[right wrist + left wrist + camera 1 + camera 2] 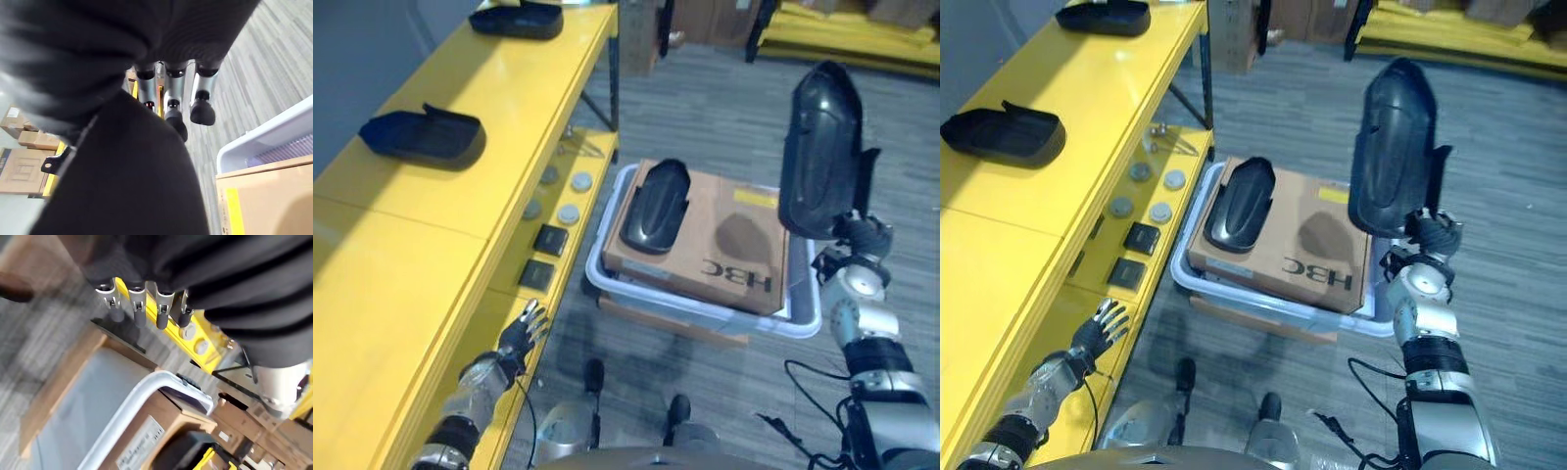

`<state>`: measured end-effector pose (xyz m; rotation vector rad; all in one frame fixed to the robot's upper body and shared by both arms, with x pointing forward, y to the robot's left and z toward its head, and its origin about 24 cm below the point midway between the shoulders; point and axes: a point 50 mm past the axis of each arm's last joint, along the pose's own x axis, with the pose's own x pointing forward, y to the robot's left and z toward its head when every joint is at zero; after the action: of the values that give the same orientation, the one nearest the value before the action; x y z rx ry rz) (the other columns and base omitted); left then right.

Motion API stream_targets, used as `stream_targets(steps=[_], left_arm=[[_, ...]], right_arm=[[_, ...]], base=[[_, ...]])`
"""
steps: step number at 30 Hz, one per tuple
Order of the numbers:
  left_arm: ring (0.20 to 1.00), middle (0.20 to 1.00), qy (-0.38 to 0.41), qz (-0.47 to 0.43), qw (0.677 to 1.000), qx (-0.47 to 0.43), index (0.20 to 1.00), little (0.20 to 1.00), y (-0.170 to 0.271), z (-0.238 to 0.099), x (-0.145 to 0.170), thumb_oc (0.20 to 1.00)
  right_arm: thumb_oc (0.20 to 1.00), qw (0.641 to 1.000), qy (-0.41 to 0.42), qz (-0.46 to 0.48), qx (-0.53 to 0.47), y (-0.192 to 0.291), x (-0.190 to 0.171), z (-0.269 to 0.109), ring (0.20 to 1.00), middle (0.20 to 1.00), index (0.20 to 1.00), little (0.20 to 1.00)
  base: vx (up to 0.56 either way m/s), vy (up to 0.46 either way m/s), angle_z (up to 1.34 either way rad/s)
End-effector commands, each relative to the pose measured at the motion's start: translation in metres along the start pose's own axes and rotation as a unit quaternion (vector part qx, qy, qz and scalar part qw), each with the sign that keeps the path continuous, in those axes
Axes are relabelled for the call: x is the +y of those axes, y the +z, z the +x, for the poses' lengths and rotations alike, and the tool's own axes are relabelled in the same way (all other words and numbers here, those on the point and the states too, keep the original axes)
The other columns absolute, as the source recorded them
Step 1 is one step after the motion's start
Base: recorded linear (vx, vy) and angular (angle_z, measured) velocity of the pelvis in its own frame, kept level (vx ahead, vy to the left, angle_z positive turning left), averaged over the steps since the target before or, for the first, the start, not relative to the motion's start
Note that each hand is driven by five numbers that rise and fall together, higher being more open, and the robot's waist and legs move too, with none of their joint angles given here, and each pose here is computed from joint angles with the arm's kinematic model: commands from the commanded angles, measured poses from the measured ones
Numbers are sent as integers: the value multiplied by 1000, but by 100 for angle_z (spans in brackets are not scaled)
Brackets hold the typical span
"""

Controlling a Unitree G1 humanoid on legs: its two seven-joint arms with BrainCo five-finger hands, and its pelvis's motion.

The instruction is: Move parts from the plastic box to the shelf.

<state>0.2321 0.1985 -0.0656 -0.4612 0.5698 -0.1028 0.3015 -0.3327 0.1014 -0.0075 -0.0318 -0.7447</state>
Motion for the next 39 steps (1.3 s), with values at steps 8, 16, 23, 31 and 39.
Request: stream_targets(steps=[8,16,23,31,39], left_arm=[[1000,1000,-130,3,990,48,1000,1000,41,45,-115,1000],[1000,1000,-163,27,983,84,1000,1000,50,56,-159,1000],[1000,1000,-175,20,982,71,1000,1000,54,56,-176,1000],[1000,1000,-193,12,981,15,1000,1000,73,52,-178,1000],[1000,1000,-208,36,977,25,1000,1000,64,49,-189,1000]], right_arm=[[200,972,228,-53,-32,4,100,-38,200,200,200,200],[200,949,306,-76,5,-16,143,-65,200,200,200,200],[200,940,328,-89,30,-31,150,-75,200,200,200,200],[200,926,356,-116,52,-49,148,-85,200,200,200,200],[200,906,399,-127,61,-61,161,-106,200,200,200,200]], base=[[45,18,-8],[13,4,-5],[5,-1,0],[0,0,0],[0,0,0]])
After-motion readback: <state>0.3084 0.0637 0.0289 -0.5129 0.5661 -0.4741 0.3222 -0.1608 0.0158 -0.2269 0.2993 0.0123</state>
